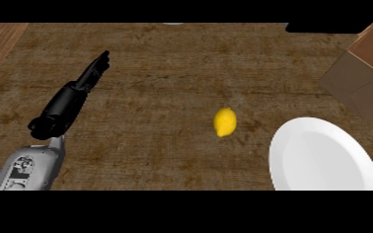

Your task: Pick the sweet potato from the plate and place it in the cardboard box

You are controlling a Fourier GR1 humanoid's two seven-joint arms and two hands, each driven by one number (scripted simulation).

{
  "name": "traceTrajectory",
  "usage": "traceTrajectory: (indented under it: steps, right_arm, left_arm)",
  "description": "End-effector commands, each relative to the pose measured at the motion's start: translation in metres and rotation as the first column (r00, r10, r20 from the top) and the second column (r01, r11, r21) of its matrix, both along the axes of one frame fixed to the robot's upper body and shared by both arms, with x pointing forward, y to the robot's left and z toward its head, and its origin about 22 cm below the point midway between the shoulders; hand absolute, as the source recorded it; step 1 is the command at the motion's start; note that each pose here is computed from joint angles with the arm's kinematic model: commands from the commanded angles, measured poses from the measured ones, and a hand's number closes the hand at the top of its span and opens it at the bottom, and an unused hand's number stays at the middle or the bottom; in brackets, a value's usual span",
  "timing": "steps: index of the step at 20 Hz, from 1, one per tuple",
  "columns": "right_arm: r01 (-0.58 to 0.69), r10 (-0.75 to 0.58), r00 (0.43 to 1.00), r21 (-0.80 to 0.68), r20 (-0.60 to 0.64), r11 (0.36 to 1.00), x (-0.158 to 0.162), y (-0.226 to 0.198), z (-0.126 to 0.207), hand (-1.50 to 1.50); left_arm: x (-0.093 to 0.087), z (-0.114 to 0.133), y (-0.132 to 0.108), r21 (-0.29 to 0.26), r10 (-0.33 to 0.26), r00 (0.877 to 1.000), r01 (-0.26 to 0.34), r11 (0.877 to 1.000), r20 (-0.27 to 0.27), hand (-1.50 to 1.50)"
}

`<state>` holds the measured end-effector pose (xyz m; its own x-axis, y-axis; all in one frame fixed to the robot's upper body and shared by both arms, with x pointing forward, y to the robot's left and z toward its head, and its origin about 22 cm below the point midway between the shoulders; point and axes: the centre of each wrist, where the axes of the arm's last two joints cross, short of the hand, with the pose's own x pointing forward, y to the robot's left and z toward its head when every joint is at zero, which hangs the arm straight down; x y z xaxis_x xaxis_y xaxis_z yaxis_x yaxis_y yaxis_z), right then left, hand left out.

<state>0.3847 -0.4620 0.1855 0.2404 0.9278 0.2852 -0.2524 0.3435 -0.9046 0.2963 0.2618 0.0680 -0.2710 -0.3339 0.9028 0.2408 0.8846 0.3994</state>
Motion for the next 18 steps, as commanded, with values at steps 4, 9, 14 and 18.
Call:
traceTrajectory:
  steps: [4,9,14,18]
  right_arm:
    - [-0.144,0.047,0.944,0.28,0.328,0.949,0.003,-0.004,0.011,-1.5]
    - [-0.17,-0.278,0.838,0.709,0.469,0.685,-0.001,-0.02,0.013,-1.5]
    - [-0.084,-0.49,0.777,0.836,0.395,0.542,-0.018,-0.046,0.016,-1.5]
    - [-0.076,-0.552,0.717,0.834,0.427,0.546,-0.06,-0.086,-0.006,-1.5]
  left_arm:
    - [0.003,0.002,0.005,-0.005,0.011,1.0,-0.011,1.0,-0.005,0.0]
    - [-0.002,-0.004,0.005,-0.012,0.015,1.0,-0.016,1.0,-0.007,0.0]
    - [0.001,0.006,-0.005,0.005,0.01,1.0,-0.01,1.0,-0.002,0.0]
    - [-0.002,-0.004,0.0,0.006,0.002,1.0,-0.002,1.0,0.014,0.0]
